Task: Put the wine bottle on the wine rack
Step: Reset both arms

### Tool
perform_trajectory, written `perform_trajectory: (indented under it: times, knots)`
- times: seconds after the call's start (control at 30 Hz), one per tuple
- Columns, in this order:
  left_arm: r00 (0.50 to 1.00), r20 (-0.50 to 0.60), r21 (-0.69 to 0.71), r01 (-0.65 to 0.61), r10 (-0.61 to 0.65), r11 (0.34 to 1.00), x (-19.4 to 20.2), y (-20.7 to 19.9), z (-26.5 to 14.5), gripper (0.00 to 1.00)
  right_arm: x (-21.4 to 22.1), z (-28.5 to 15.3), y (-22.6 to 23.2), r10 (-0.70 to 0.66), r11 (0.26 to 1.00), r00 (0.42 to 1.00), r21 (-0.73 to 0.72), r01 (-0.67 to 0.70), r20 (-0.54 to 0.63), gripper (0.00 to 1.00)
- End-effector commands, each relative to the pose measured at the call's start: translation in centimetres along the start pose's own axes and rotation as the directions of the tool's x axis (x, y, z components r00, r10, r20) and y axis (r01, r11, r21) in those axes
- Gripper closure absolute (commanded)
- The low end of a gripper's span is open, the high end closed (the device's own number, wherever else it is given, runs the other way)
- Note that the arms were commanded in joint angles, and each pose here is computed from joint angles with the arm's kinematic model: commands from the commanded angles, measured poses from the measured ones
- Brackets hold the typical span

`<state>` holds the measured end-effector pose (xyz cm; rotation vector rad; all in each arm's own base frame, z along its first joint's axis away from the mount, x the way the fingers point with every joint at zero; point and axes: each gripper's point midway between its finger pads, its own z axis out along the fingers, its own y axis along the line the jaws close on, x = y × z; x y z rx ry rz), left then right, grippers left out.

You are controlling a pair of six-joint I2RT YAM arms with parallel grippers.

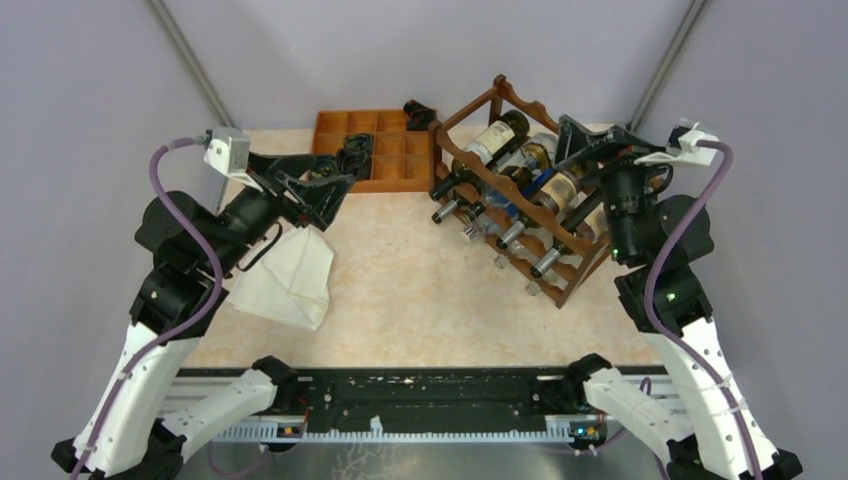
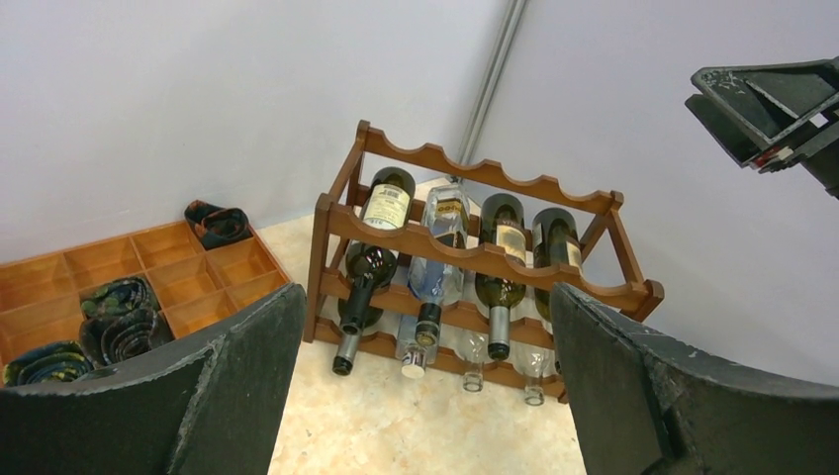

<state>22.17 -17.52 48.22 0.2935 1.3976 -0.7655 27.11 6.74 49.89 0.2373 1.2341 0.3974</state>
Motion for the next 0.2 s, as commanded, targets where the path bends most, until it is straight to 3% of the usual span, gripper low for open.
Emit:
perform_trajectory:
  times: [0.0, 0.17]
  knots:
    - [0.997, 0.051, 0.015, -0.055, 0.054, 0.998, -2.7, -0.6, 0.5, 0.02, -6.0, 0.0, 1.5, 0.038, 0.999, 0.987, -0.039, -0.033, 0.157, 0.02]
    - [0.995, 0.057, 0.045, -0.081, 0.079, 0.996, -2.6, -0.8, 2.1, 0.02, -5.9, 0.3, 1.8, 0.037, 0.998, 0.988, -0.048, -0.03, 0.15, 0.02]
